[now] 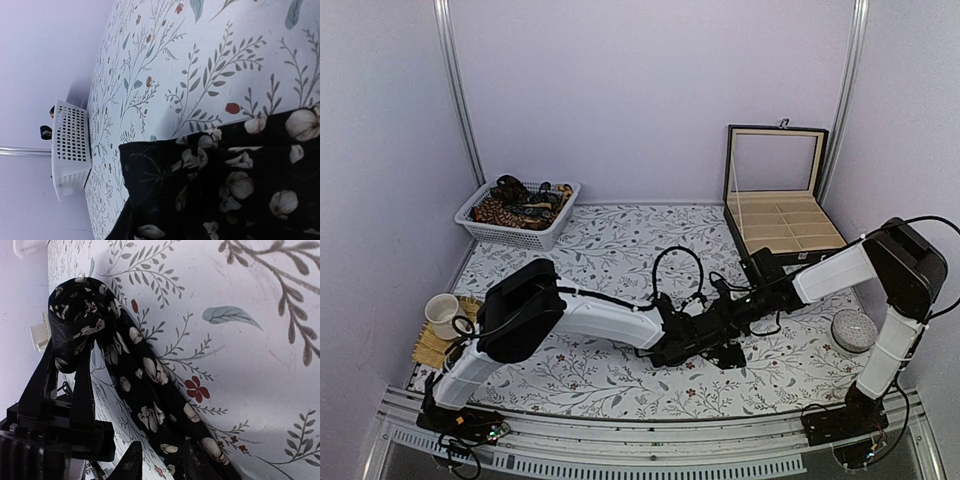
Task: Roll the ties
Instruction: Roll the tie at the center of the board.
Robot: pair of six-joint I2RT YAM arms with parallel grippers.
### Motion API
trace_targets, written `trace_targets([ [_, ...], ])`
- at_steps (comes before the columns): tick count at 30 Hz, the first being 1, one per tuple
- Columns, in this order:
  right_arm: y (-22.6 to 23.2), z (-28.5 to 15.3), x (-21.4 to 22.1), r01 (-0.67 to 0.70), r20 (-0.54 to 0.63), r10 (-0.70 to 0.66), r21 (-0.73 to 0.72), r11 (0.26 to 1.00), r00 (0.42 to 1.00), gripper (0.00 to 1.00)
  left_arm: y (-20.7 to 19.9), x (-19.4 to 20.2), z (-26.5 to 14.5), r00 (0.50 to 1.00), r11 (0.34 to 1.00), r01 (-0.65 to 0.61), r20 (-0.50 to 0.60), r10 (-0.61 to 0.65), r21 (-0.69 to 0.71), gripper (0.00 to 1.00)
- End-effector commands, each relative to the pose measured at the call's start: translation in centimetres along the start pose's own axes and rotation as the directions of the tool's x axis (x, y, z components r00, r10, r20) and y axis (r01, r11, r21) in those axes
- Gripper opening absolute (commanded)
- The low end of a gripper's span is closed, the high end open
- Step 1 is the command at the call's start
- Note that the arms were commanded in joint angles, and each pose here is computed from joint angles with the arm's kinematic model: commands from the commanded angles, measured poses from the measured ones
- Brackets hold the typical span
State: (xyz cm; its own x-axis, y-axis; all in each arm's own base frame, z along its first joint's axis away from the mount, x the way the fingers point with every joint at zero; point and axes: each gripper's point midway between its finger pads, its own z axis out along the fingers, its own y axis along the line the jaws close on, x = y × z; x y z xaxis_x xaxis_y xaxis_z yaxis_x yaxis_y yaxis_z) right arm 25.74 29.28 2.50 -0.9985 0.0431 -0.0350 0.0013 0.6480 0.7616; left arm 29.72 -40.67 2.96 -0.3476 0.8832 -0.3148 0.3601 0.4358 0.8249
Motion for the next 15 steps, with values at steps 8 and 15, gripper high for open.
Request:
trace_targets([
  [8, -0.1, -2.3, -1.4, 0.082, 0.081, -0.094, 0.145, 0.986, 0.992, 0.33, -6.2, 4.1, 0.0, 0.983, 0.972, -0.166, -0.053, 0.177, 0.169, 0.17],
  [15, -0.2, -1.9, -1.3, 0.078, 0.072, -0.088, 0.132, 0.988, 0.994, 0.33, -5.0, 3.3, 0.1, 0.989, 0.978, -0.133, -0.050, 0.143, 0.161, 0.37],
])
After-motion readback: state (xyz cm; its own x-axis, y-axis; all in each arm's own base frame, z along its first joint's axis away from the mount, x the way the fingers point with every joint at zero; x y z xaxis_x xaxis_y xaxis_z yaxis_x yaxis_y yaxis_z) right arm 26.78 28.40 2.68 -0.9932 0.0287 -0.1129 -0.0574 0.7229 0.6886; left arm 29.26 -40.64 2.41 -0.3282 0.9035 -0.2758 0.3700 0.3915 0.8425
